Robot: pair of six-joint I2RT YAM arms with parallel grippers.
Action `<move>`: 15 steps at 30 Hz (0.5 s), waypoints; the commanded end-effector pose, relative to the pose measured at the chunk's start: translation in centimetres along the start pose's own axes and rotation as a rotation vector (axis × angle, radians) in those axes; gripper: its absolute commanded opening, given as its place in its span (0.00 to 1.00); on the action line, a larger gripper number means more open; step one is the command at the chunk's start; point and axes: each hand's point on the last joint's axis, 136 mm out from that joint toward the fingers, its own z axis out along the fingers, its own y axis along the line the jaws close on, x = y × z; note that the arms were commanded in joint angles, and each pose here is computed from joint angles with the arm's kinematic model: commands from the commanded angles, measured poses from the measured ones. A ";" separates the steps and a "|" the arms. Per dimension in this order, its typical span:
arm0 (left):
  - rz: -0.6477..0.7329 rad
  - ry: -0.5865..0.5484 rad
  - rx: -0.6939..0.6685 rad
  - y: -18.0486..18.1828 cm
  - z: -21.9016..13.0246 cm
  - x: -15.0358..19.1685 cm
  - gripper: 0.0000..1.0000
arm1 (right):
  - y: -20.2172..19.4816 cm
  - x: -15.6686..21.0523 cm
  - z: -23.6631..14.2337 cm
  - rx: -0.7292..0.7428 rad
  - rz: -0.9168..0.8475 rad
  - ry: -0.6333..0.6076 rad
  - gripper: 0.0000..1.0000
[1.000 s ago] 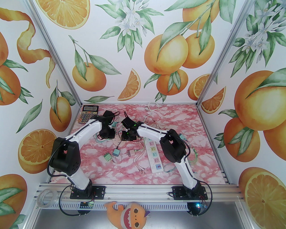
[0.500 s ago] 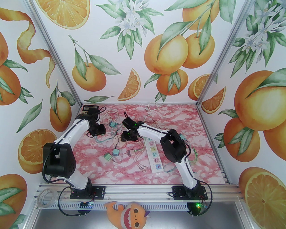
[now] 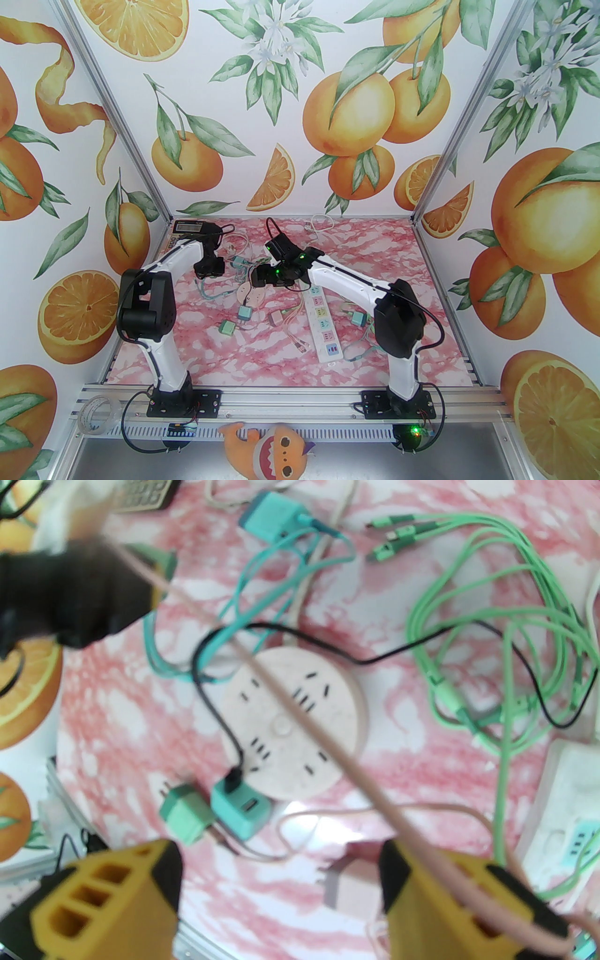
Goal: Pull the plug off the socket
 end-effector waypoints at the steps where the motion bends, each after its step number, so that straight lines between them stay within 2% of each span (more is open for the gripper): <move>1: 0.039 -0.022 -0.085 0.3 0.4 -1.1 0.22 | -0.8 0.5 0.1 -0.006 0.026 0.014 0.77; 7: 0.028 -0.006 -0.008 -2.1 0.8 -0.2 0.28 | -1.4 2.5 2.2 -0.008 0.055 0.092 0.75; 12: 0.021 -0.008 0.037 -3.1 -0.2 0.5 0.42 | -0.2 4.7 4.0 -0.054 0.044 0.157 0.73; 15: 0.012 -0.022 0.056 -3.1 -1.5 0.7 0.54 | 1.6 5.1 4.3 -0.110 0.017 0.162 0.74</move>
